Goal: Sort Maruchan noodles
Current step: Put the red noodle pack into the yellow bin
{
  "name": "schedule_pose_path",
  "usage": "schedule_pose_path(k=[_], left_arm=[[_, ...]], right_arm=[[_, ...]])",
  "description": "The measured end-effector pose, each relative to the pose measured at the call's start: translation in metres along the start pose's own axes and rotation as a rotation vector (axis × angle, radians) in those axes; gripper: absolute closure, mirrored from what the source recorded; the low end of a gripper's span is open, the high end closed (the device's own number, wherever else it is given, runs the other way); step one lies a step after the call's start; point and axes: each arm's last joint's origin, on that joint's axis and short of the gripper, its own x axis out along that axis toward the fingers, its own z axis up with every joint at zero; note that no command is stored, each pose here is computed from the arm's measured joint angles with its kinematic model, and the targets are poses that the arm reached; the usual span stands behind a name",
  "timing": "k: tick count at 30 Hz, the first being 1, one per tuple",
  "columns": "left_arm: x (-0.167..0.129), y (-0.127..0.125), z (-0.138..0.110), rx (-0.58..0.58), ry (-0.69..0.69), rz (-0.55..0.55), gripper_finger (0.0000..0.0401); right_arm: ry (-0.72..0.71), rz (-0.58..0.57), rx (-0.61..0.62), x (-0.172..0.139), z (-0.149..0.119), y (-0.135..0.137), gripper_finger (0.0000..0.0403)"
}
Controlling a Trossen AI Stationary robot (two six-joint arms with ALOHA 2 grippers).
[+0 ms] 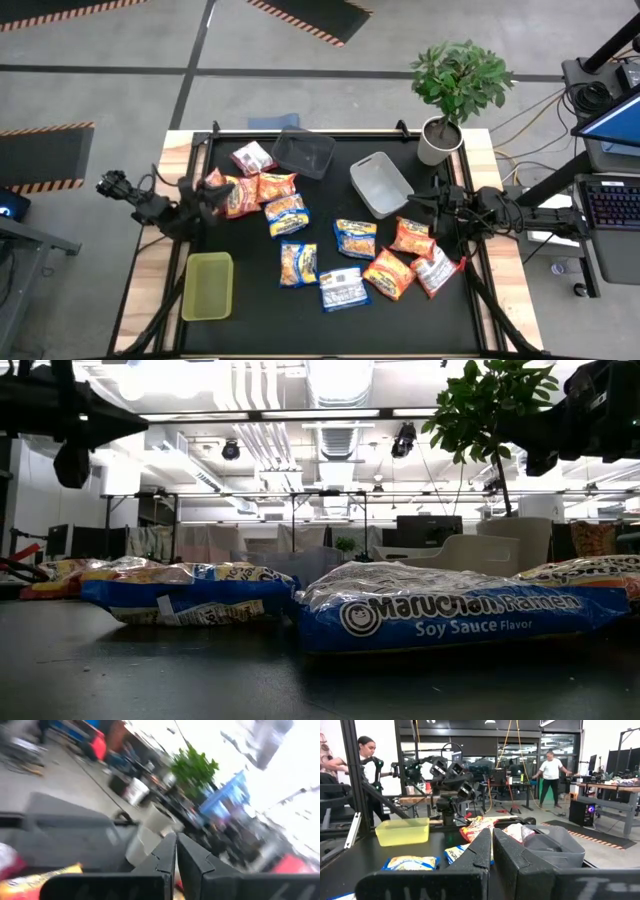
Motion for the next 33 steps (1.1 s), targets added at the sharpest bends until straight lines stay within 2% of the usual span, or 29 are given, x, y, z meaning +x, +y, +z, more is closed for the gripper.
schedule_pose_path(k=[3,5,7,12,18,23,27,33], left_arm=[[0.0,0.002,0.002,0.013,-0.048,0.086,0.0401],[0.0,0.002,0.001,-0.037,-0.053,0.097,0.0401],[0.001,0.003,-0.003,-0.106,-0.047,0.1,0.0401],[0.005,-0.003,-0.012,-0.222,-0.007,0.072,0.0401],[0.017,-0.025,-0.023,-0.299,-0.014,0.02,0.0401],[0.03,-0.051,-0.029,-0.18,-0.038,0.017,0.0401],[0.039,-0.072,-0.026,-0.087,-0.054,0.051,0.0401],[0.044,-0.088,-0.015,0.024,-0.035,0.086,0.0401]], right_arm=[[0.0,0.001,0.098,0.0,0.0,0.0,0.0394],[0.003,-0.003,0.202,0.0,0.0,0.0,0.0394],[-0.007,-0.019,0.246,0.0,0.0,-0.001,0.0394],[-0.108,-0.01,0.268,-0.001,0.01,-0.001,0.0394],[-0.237,0.015,0.301,-0.003,0.023,-0.001,0.0394],[-0.301,0.009,0.283,-0.006,0.052,-0.001,0.0394],[-0.261,-0.023,0.242,-0.007,0.075,-0.002,0.0394],[-0.114,-0.232,0.196,-0.004,0.096,-0.007,0.0394]])
